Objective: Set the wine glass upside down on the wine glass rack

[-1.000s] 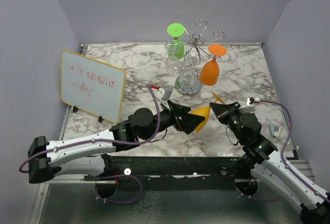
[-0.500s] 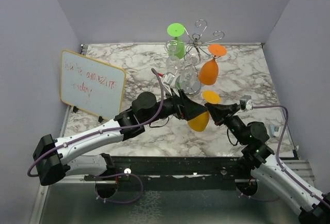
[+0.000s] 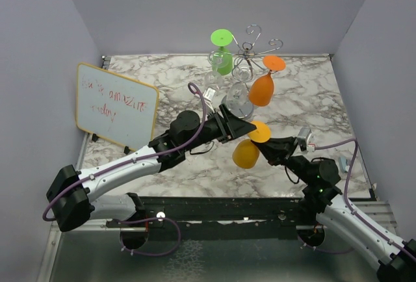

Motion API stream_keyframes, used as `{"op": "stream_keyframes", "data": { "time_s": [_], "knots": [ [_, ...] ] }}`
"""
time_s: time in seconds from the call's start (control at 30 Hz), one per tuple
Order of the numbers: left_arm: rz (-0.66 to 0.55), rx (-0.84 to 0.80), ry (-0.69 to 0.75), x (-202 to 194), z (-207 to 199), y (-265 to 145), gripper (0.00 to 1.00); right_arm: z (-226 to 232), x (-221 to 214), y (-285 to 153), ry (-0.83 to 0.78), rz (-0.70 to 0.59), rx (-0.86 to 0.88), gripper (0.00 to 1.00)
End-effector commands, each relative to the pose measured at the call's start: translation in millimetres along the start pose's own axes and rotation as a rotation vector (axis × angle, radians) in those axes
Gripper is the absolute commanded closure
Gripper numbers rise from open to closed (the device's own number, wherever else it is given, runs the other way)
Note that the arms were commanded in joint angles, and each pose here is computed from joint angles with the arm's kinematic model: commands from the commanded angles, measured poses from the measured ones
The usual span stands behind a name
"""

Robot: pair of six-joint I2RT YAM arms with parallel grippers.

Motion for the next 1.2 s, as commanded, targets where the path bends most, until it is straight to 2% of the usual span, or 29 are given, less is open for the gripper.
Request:
{"op": "stream_keyframes", "data": {
  "time_s": [0.0,0.2,0.37,0.43,0.53,0.6,0.67,0.77,0.97,1.07,1.17],
  "knots": [
    [-0.007,0.015,-0.048,0.6,11.3,2.9,0.49,14.4,7.3,-0.9,-0.045,-0.045,0.11,0.99],
    [0.049,-0.013,-0.063,-4.7,8.9,4.1,0.68,14.6,6.1,-1.5,-0.047,-0.047,0.112,0.99],
    [0.065,-0.035,-0.074,-4.1,6.3,0.2,1.0,14.1,7.7,-3.7,-0.034,-0.071,0.1,0.99],
    [0.061,-0.039,-0.071,-3.1,5.9,-1.9,1.0,13.2,6.3,-4.2,-0.015,-0.064,0.088,0.95],
    [0.041,-0.04,-0.057,0.0,6.3,-6.0,1.0,12.5,4.6,-3.7,0.035,-0.02,0.069,0.61],
    [0.021,-0.036,-0.046,3.6,8.7,-9.6,1.0,13.0,2.8,-3.9,0.065,0.028,0.06,0.49],
    [-0.003,-0.034,-0.029,7.5,10.5,-14.1,1.0,13.8,-0.4,-5.9,0.091,0.081,0.054,0.41],
    [-0.045,-0.029,0.003,13.9,12.9,-21.8,1.0,13.7,-0.8,-10.7,0.146,0.108,0.021,0.36],
    [-0.107,0.02,0.062,25.5,20.2,-34.7,1.0,23.4,14.3,-20.0,0.264,0.047,0.029,0.27],
    [-0.118,0.049,0.099,28.6,21.3,-37.6,1.0,30.7,26.1,-19.6,0.316,0.078,0.051,0.25],
    [-0.114,0.067,0.132,30.1,20.8,-38.7,1.0,25.4,41.6,-12.5,0.395,0.134,-0.035,0.25]
  ]
}}
Point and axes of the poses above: each gripper's point midway between its finger pads, its own y axis out along the fingers, its own z axis along the line the jaws close on, x = y × z, the point moved 4 cm from there along -y, back along the fingers, and after that the axes turned 3 degrees about -y, right-handed, at the moved point
